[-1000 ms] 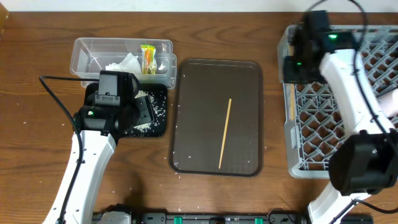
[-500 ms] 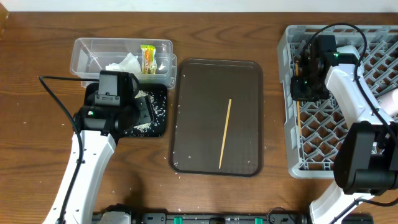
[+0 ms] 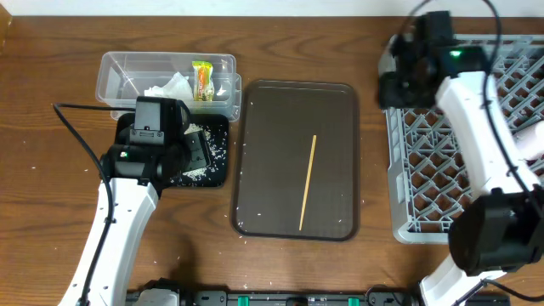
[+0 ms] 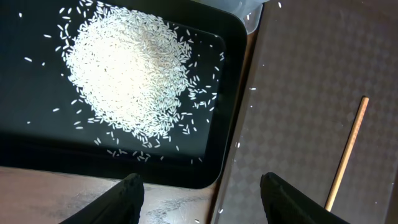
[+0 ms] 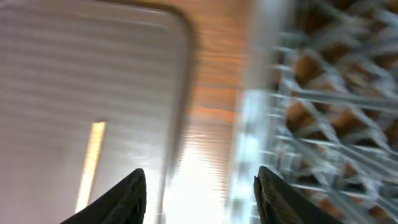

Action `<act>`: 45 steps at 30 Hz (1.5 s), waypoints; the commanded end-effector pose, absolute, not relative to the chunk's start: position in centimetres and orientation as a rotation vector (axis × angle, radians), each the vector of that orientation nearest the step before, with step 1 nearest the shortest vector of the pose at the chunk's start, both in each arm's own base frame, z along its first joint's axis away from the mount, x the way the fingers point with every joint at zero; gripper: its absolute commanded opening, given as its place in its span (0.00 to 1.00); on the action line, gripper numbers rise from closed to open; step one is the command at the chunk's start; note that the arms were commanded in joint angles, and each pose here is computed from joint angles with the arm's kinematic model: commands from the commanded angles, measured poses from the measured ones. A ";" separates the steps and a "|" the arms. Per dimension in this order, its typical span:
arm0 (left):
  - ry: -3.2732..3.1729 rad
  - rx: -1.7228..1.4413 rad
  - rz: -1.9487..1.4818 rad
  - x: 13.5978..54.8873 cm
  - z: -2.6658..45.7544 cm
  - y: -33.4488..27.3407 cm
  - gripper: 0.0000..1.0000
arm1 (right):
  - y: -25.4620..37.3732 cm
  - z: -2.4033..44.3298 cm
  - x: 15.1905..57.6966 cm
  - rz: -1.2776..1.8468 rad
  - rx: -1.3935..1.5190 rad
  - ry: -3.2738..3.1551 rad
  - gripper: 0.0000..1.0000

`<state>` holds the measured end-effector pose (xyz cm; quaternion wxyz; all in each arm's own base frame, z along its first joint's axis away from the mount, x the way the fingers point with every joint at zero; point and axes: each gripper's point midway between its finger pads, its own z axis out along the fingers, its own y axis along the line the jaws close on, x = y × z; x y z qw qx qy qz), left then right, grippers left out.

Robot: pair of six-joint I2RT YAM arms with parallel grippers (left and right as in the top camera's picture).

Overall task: Sort waste into correct bins and load items into the dishwasher rack
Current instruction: 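Grasp the second wooden chopstick with the right gripper, then carry the second chopstick with the right gripper into the rack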

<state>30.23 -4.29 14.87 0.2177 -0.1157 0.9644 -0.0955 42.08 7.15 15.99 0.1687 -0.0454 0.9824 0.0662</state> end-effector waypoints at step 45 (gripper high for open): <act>2.672 -0.317 -0.244 30.3 14.8 -4.0 0.64 | 17.4 2.9 33.8 0.123 0.040 2.955 0.01</act>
